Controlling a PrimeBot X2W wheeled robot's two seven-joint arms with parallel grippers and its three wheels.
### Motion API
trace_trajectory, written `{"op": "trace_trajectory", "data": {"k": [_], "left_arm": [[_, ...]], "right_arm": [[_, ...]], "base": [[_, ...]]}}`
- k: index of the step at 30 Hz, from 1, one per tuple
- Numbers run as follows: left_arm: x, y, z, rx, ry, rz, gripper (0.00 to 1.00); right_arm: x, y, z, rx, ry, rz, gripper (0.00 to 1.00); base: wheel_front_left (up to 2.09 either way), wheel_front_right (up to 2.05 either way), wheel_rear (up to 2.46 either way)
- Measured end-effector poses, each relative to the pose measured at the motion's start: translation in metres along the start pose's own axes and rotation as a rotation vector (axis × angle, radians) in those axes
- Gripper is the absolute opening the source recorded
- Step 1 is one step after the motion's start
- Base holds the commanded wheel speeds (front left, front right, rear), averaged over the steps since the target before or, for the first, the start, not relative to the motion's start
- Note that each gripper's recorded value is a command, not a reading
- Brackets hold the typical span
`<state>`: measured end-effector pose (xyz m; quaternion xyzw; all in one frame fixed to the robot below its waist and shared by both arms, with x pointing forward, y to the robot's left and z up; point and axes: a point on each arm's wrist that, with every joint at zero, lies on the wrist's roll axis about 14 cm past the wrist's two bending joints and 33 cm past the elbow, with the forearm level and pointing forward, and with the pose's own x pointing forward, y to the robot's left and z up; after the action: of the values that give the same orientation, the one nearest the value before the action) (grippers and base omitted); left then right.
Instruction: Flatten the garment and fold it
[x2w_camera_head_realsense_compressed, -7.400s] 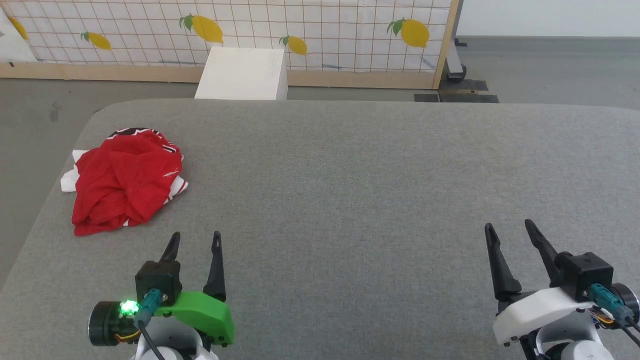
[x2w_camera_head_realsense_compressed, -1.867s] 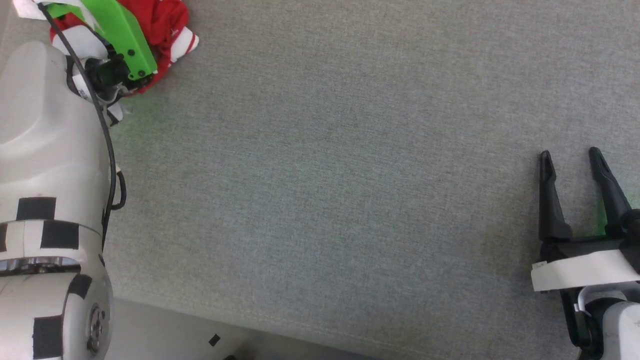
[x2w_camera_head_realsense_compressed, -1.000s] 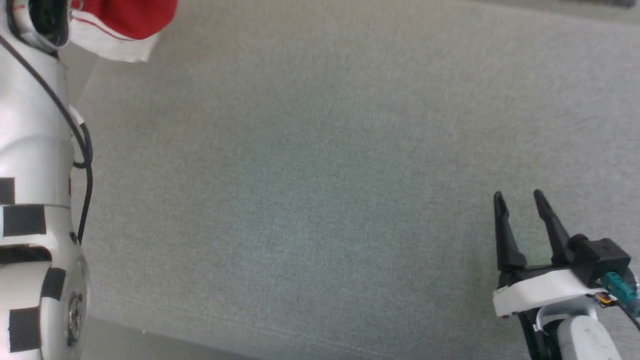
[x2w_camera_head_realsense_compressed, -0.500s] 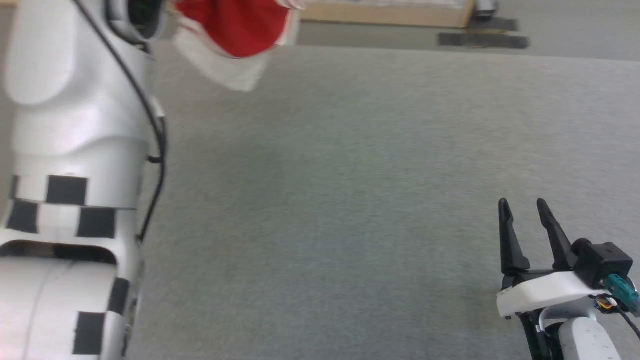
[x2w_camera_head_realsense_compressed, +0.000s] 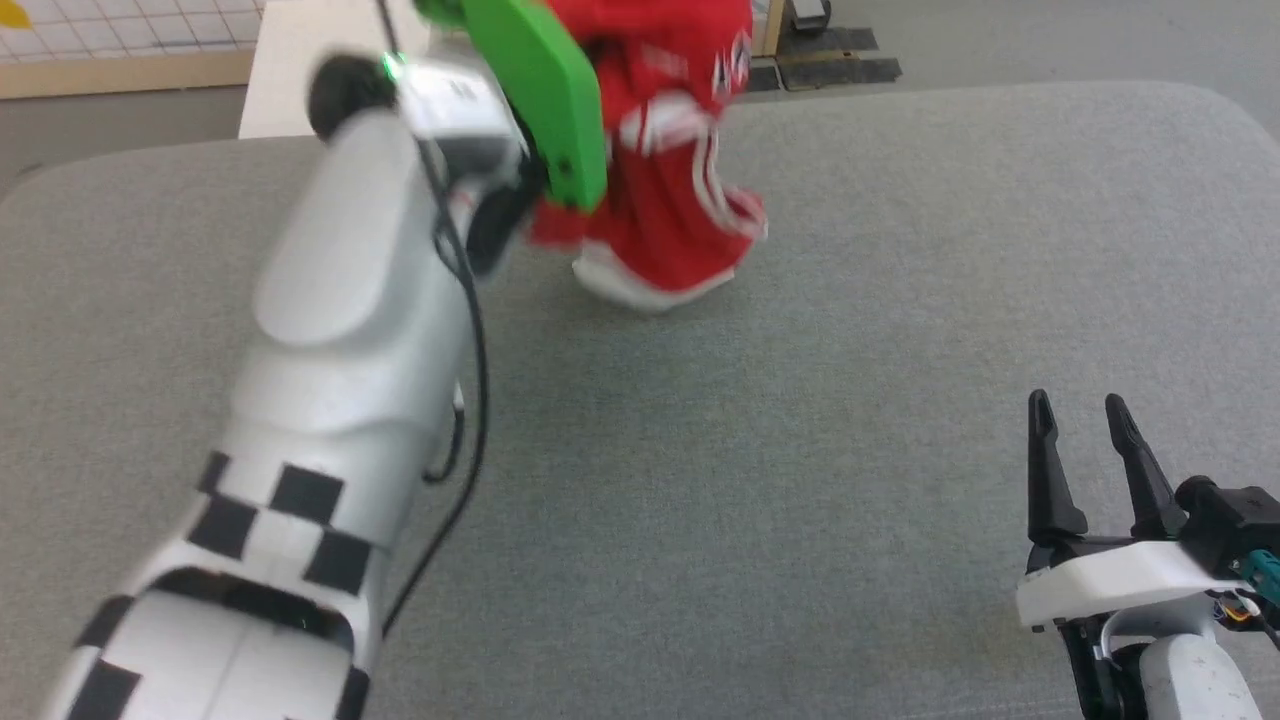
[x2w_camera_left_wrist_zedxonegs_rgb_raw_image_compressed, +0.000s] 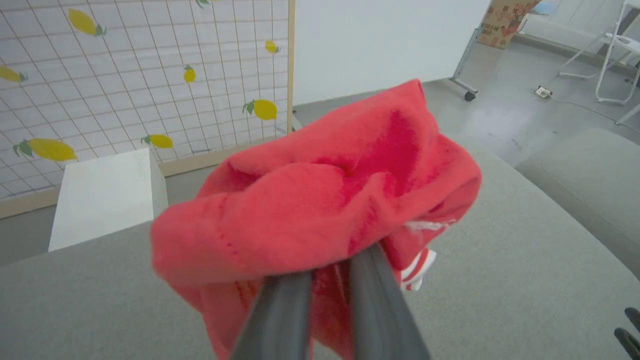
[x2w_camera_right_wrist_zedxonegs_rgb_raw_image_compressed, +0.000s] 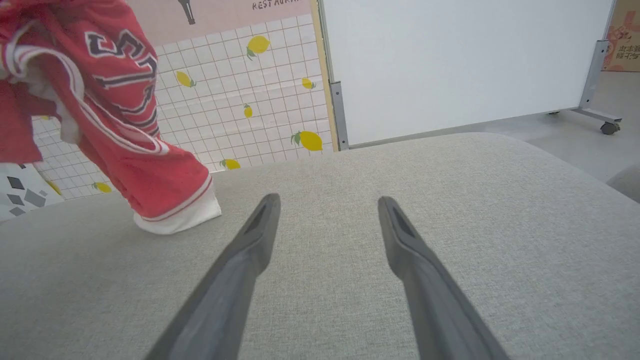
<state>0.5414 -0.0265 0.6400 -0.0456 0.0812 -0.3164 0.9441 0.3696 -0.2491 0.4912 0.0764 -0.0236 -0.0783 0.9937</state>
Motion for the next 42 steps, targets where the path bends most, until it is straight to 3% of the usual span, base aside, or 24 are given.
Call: {"op": "trace_trajectory", "data": {"k": [1,7,10,13,14,15,21,27,33,39,42], "left_arm": [[0.003,0.001,-0.076,0.01,0.204,0.005,0.0],[-0.029,-0.004,-0.22,-0.049,0.62,0.003,0.0],[-0.052,-0.013,-0.265,-0.091,0.775,-0.009,0.0],[-0.055,-0.017,-0.267,-0.115,0.799,-0.019,0.0],[-0.055,-0.018,-0.265,-0.134,0.79,-0.022,0.31],[-0.055,-0.019,-0.263,-0.155,0.782,-0.023,1.0],[-0.046,-0.03,-0.219,-0.3,0.634,-0.06,1.0],[-0.04,-0.017,-0.123,-0.439,0.284,-0.051,1.0],[-0.083,0.056,-0.026,-0.371,-0.176,0.142,1.0],[-0.159,0.117,-0.007,-0.196,-0.433,0.378,1.0],[-0.19,0.13,-0.015,-0.093,-0.48,0.466,1.0]], "right_arm": [[0.0,-0.001,-0.006,0.005,0.016,-0.006,1.0],[0.0,-0.008,-0.014,-0.002,0.042,-0.028,1.0],[-0.001,-0.012,-0.015,-0.005,0.047,-0.038,1.0],[-0.001,-0.013,-0.015,-0.005,0.046,-0.041,1.0],[-0.001,-0.013,-0.015,-0.005,0.045,-0.04,1.0],[0.0,-0.011,-0.015,-0.004,0.044,-0.037,1.0],[0.001,-0.003,-0.009,0.012,0.026,-0.012,1.0],[-0.006,0.006,-0.005,0.029,0.015,0.015,1.0],[-0.008,0.018,0.005,0.051,-0.017,0.052,1.0],[-0.006,0.031,0.011,0.058,-0.035,0.09,1.0],[-0.005,0.036,0.011,0.06,-0.037,0.104,1.0]], "base": [[0.0,0.0,0.0],[0.0,0.0,0.0],[0.0,0.0,0.0],[0.0,0.0,0.0],[0.0,0.0,0.0],[0.0,0.0,0.0],[0.0,0.0,0.0],[0.0,0.0,0.0],[0.0,0.0,0.0],[0.0,0.0,0.0],[0.0,0.0,0.0]]}}
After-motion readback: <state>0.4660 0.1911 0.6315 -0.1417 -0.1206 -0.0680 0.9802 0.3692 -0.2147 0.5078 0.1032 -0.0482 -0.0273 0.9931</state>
